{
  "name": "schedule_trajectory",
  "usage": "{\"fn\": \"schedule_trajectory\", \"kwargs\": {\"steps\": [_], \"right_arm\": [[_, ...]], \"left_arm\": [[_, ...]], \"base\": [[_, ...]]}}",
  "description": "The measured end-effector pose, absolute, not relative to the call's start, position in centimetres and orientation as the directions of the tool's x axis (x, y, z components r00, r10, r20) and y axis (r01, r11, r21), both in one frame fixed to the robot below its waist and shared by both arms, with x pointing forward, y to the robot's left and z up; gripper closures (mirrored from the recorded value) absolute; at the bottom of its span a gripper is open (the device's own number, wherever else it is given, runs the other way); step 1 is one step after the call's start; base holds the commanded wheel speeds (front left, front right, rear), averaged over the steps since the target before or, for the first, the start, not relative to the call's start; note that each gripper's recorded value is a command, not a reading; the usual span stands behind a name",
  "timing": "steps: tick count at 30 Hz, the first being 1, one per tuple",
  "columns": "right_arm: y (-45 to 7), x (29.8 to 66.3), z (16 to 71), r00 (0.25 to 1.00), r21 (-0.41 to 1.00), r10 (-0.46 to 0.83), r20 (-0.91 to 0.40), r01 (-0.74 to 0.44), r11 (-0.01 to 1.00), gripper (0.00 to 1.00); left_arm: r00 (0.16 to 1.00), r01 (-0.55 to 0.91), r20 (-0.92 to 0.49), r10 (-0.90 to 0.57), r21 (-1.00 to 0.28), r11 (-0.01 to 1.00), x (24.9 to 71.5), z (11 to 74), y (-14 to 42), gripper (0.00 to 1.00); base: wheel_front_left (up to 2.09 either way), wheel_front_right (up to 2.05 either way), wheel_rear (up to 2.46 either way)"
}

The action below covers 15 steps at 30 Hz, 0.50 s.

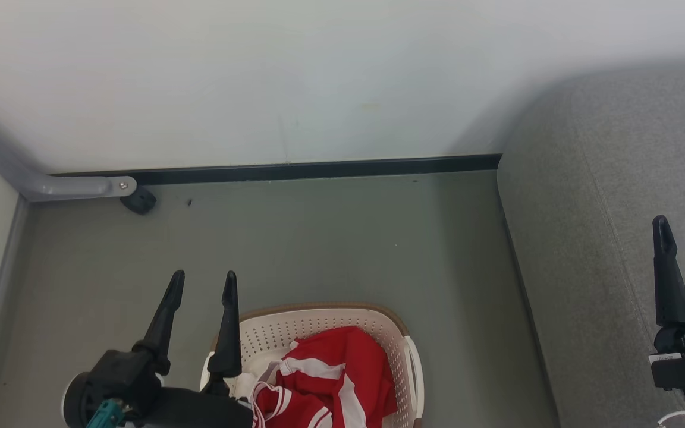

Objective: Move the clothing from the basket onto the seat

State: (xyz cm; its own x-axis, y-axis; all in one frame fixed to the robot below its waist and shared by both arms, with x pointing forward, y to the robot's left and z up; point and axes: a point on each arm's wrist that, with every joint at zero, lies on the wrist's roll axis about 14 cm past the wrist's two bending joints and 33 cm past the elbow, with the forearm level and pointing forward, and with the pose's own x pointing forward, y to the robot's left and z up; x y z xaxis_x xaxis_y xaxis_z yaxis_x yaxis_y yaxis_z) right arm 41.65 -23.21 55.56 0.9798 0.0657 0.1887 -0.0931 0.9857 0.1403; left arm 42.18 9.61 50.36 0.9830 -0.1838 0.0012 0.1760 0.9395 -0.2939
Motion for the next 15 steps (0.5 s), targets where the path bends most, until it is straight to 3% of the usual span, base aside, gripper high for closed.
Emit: {"fn": "schedule_trajectory", "kwargs": {"steps": [15], "right_arm": [[-25.1,44.3,50.3,0.998,0.174,0.020,0.061,-0.030,0.984,0.00]], "left_arm": [[0.940,0.270,-0.127,-0.317,-0.293,0.917,46.4,45.9,4.6,0.00]], "base": [[0.00,0.00,0.00]]}}
